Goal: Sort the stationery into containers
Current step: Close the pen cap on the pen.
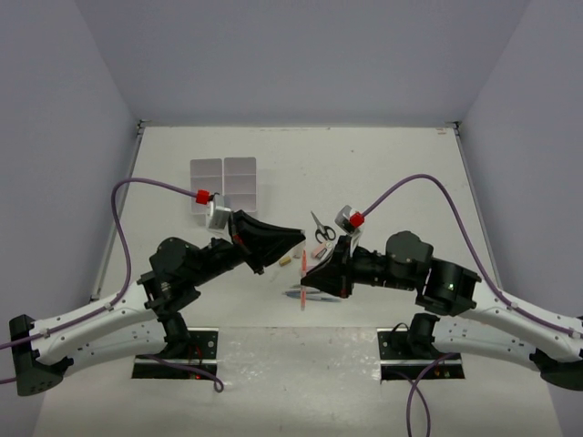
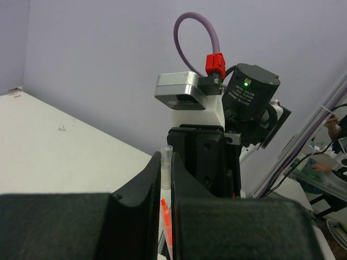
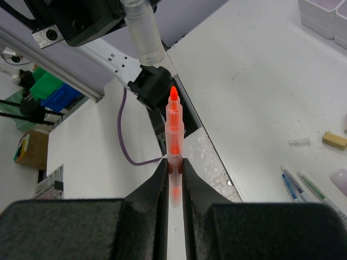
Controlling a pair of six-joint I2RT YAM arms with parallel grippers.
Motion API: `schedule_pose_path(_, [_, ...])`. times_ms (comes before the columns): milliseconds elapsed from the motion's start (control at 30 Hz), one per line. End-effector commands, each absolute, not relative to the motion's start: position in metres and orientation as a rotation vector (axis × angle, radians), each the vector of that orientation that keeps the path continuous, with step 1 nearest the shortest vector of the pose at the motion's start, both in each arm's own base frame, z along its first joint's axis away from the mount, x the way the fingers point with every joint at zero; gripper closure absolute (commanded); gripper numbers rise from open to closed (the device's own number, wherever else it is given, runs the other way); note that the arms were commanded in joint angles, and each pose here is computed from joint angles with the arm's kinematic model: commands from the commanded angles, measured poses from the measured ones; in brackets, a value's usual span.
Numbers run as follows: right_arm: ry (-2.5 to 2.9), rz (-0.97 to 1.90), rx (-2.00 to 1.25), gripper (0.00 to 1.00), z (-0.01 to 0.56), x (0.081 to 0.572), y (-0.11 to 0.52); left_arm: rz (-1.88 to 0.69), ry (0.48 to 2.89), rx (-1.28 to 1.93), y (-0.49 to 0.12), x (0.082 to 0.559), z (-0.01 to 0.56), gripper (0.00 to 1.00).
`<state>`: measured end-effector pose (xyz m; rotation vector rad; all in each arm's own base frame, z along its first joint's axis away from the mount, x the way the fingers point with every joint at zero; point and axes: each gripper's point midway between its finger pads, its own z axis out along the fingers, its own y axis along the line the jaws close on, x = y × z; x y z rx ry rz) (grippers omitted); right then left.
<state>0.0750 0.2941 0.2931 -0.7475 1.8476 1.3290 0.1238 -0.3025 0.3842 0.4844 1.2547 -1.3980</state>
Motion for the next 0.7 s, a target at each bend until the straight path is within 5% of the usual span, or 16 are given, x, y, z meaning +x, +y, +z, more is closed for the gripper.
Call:
schedule_pose_path(0, [1.772, 1.33, -0.718, 1.0, 0.3227, 0.0795, 0.2899, -1.373, 1.244, 0.53, -0.3059, 0.1232, 0.3788, 1.0])
schedule_pose_path(667, [1.761, 1.297, -0.682, 1.0, 0.3292, 0.0847, 0.2828, -1.388, 1.262, 0.55, -0.3123, 0.1222, 0.3698, 1.0])
